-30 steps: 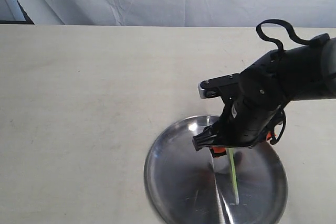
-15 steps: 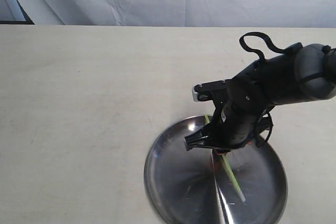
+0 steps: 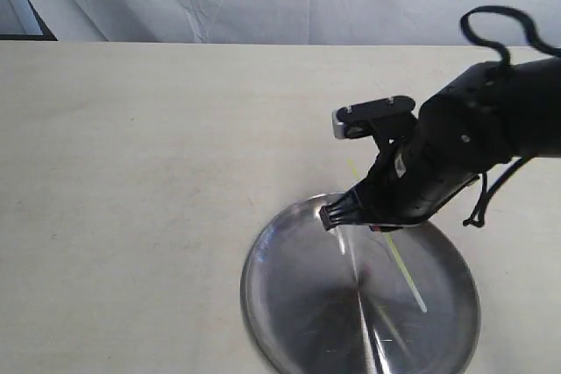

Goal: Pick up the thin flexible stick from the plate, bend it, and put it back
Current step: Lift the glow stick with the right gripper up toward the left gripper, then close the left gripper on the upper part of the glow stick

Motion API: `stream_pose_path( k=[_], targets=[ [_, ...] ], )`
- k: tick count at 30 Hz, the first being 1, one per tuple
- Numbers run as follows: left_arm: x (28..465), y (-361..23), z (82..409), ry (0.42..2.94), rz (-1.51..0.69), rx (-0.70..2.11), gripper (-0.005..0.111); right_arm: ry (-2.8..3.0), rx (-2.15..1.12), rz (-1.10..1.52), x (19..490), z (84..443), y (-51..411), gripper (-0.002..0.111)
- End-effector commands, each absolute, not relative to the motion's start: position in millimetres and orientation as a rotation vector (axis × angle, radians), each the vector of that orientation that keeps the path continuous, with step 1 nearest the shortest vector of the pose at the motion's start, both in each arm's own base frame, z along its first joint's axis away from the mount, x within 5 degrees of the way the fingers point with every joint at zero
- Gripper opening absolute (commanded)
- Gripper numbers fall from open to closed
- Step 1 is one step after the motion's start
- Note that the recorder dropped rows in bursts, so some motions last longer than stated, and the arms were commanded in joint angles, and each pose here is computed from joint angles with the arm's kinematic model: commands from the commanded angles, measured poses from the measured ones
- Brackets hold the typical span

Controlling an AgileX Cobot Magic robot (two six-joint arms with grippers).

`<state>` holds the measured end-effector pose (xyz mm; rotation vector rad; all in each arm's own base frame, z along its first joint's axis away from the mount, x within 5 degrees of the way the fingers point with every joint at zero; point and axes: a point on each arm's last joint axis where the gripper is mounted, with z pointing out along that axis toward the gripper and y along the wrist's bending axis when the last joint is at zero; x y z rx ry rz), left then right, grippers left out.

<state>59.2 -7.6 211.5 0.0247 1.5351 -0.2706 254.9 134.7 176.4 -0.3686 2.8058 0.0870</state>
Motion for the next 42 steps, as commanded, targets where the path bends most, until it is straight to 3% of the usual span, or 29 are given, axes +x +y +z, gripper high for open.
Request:
stream_pose_path(
  k=[1,7,15,26,30,35,42],
  targets=[
    [59,-8,210,1.537,-0.275,0.030,0.045,2.681,-0.386,0.164,245,215,130,-0.001],
    [59,-8,210,1.537,-0.275,0.030,0.045,2.529,-0.482,0.514,223,256,142,-0.001],
    [59,-11,210,1.536,-0.318,0.036,0.045,2.439,-0.684,0.804,208,268,159,-0.001],
    [35,-49,231,1.392,-1.185,0.046,0.045,2.096,-0.931,1.393,182,298,185,-0.001],
    [33,-49,235,1.359,-1.257,0.019,0.045,1.987,-1.025,1.487,168,304,199,-0.001],
    [30,-51,239,1.323,-1.320,0.032,0.058,1.965,-1.075,1.438,154,302,217,-0.001],
    [23,-55,243,1.276,-1.385,0.113,0.058,1.967,-1.074,1.426,155,302,218,-0.001]
  ],
)
